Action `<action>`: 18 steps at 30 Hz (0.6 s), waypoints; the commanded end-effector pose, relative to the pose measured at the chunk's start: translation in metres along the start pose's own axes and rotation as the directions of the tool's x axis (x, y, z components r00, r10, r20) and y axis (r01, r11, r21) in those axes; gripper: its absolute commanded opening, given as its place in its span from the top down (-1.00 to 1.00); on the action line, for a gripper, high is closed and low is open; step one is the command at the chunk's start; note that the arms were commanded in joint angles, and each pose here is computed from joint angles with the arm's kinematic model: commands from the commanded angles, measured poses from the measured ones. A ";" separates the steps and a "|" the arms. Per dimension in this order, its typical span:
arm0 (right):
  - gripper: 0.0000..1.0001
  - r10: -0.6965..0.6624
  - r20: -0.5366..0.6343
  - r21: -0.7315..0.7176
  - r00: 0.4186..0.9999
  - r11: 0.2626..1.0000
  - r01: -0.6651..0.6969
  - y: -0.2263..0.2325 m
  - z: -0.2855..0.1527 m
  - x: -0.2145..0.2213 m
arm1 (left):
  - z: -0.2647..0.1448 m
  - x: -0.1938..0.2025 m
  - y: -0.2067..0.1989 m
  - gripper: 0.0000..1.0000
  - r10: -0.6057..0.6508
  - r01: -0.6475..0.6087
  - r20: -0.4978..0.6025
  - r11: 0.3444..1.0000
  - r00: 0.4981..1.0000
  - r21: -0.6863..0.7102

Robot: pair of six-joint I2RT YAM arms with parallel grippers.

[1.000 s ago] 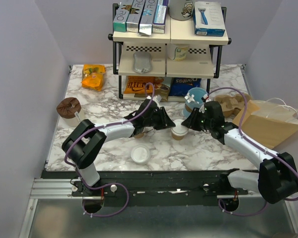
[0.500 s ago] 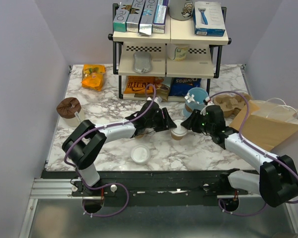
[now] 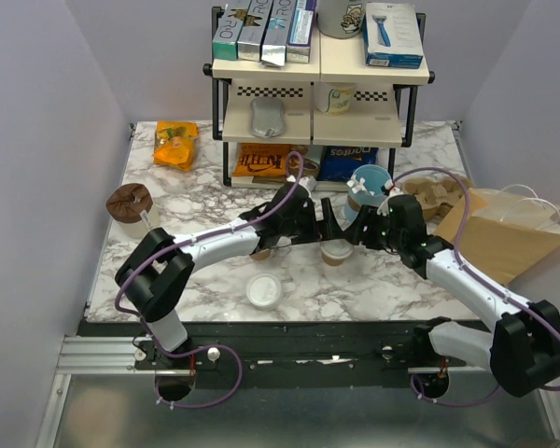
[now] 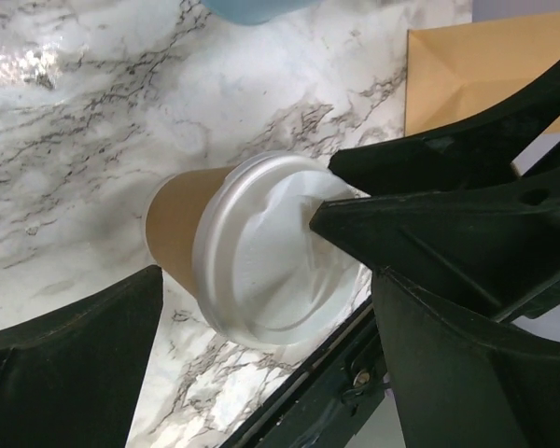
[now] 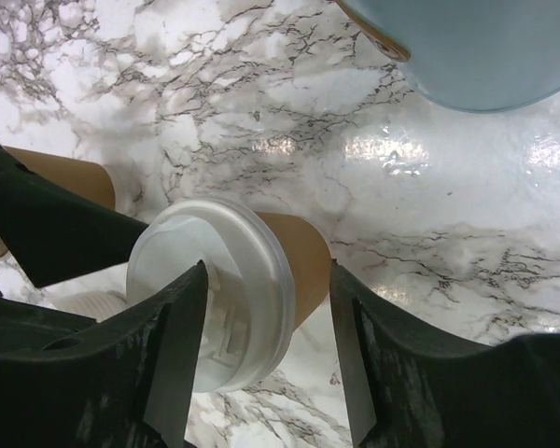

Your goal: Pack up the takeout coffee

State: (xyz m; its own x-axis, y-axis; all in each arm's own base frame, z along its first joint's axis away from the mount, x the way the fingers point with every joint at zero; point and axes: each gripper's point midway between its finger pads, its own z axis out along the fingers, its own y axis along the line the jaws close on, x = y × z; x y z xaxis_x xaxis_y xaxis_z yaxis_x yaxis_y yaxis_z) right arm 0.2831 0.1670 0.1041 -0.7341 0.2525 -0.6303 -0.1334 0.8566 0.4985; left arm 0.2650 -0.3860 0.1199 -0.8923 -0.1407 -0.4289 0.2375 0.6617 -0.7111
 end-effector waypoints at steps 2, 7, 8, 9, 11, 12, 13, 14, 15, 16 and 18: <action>-0.45 -0.099 0.079 -0.009 0.992 0.995 0.100 0.011 -0.020 -0.025 | -0.019 -0.021 -0.026 -0.98 0.088 -0.089 0.045 0.996 0.995 0.030; -1.00 -0.157 0.214 -0.005 0.964 0.987 0.162 0.016 -0.049 -0.044 | -0.043 -0.030 -0.044 -0.98 0.123 -0.130 0.096 0.989 0.988 0.069; -1.00 -0.160 0.224 -0.002 0.961 0.986 0.165 0.015 -0.051 -0.044 | -0.048 -0.029 -0.039 -0.98 0.136 -0.141 0.100 0.989 0.986 0.050; -1.00 -0.165 0.218 0.000 0.962 0.986 0.169 0.013 -0.052 -0.040 | -0.054 -0.029 -0.038 -0.98 0.142 -0.148 0.110 0.988 0.984 0.044; -1.00 -0.166 0.211 0.000 0.963 0.985 0.170 0.011 -0.056 -0.034 | -0.074 -0.029 -0.029 -0.98 0.151 -0.153 0.158 0.988 0.976 0.006; -1.00 -0.171 0.210 -0.002 0.963 0.985 0.175 0.010 -0.056 -0.032 | -0.081 -0.030 -0.024 -0.98 0.153 -0.153 0.177 0.988 0.972 -0.016; -1.00 -0.173 0.195 -0.007 0.965 0.984 0.177 0.008 -0.055 -0.026 | -0.100 -0.034 -0.027 -0.98 0.152 -0.152 0.222 0.988 0.963 -0.019; -1.00 -0.178 0.192 -0.016 0.965 0.983 0.185 0.008 -0.056 -0.023 | -0.106 -0.026 -0.011 -0.98 0.147 -0.135 0.210 0.988 0.967 -0.068; -1.00 -0.183 0.187 -0.028 0.965 0.981 0.191 0.010 -0.056 -0.021 | -0.115 -0.028 -0.001 -0.98 0.144 -0.120 0.243 0.986 0.959 -0.113; -1.00 -0.174 0.181 -0.030 0.968 0.983 0.183 0.009 -0.055 -0.018 | -0.133 -0.031 0.000 -0.98 0.145 -0.114 0.282 0.986 0.949 -0.126; -1.00 -0.175 0.165 -0.029 0.971 0.983 0.182 0.005 -0.053 -0.011 | -0.148 -0.017 0.041 -0.98 0.139 -0.060 0.283 0.961 0.949 -0.268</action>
State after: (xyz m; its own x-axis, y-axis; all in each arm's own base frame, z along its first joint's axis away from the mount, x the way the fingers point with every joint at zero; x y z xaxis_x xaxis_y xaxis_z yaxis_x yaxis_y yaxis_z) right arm 0.2668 0.1452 0.1658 -0.5383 0.2118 -0.8157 -0.2743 0.8711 0.4072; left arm 0.2391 -0.3155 0.2154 -0.7440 -0.2196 -0.6310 0.3534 0.6722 -0.6506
